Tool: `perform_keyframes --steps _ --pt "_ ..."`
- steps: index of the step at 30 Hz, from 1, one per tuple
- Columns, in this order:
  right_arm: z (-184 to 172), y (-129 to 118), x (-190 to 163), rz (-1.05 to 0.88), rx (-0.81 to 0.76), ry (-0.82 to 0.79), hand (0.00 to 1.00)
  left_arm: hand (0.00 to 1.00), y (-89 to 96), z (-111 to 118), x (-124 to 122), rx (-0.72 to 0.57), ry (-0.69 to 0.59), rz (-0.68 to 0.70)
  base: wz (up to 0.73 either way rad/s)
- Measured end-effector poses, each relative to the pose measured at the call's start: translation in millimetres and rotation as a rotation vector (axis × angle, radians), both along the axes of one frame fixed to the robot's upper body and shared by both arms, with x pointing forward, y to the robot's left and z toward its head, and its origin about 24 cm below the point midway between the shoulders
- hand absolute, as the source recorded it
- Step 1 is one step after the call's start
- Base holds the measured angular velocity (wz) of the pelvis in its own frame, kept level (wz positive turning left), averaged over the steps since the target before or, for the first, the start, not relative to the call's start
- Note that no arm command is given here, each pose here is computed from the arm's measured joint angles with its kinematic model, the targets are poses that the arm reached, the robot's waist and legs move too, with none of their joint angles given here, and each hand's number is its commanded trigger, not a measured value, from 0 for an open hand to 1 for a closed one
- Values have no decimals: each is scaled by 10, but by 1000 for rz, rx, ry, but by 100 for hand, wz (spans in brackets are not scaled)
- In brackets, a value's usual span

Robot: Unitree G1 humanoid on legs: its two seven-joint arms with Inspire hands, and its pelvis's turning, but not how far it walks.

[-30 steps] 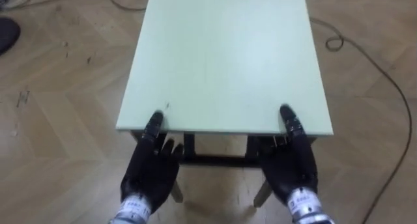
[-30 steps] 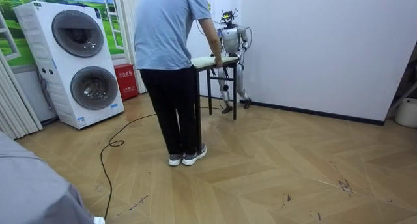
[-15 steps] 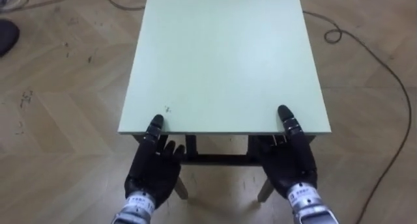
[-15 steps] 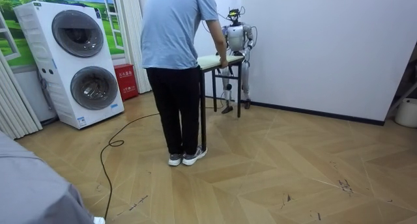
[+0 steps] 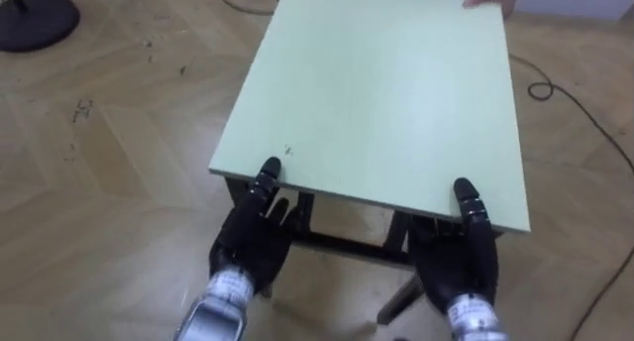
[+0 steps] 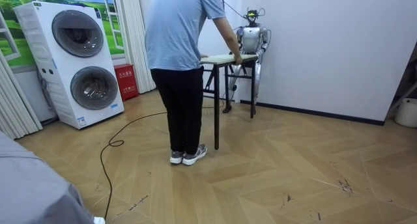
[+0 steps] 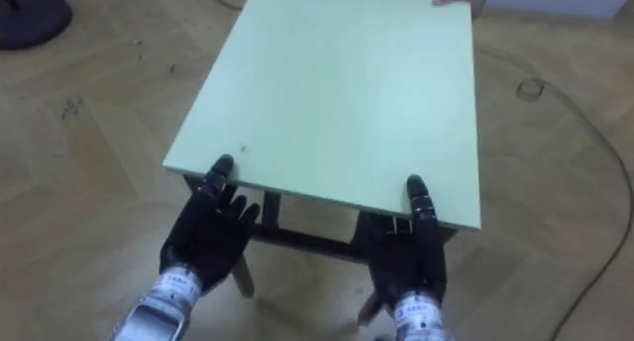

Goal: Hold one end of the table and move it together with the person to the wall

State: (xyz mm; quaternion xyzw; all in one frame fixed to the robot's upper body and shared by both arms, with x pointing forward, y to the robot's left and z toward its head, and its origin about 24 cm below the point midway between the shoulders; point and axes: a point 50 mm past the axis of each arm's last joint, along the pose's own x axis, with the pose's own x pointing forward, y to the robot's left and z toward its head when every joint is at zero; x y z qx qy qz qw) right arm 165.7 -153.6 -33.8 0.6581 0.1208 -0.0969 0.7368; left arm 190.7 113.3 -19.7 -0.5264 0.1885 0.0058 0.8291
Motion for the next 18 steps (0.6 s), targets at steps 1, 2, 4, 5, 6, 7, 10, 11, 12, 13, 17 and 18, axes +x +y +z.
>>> perform_keyframes --steps 1,2,4,5,6,7,10,11,12,13,17,18 --pt "16 -7 1 0 -5 -7 100 100 -8 4 1 -4 -2 0 -7" --pt "34 -19 12 -4 -15 -18 100 100 -17 15 4 -8 -10 5 -39" --pt "44 -15 28 -5 -13 -26 100 100 -19 27 11 -13 -20 17 -33" --pt "47 1 38 -1 -11 -28 100 100 -3 30 13 -12 -24 23 -16" --pt "50 23 45 5 -9 -31 100 100 18 32 11 -8 -26 28 -21" --pt "53 23 50 6 -11 -33 100 100 23 34 13 -8 -27 30 -40" --pt "56 59 98 22 -20 -32 100 100 64 28 7 -1 -23 42 -14" --pt "52 53 92 13 -22 -28 100 100 69 23 2 1 -18 44 30" --pt "50 58 90 15 -23 -27 100 100 77 18 -5 2 -16 47 29" --pt "51 57 91 15 -24 -27 100 100 78 17 -7 2 -16 47 14" --pt "51 57 91 18 -25 -27 100 100 90 14 -16 1 -13 48 12" --pt "51 60 90 19 -25 -27 100 100 97 11 -21 3 -12 47 14"
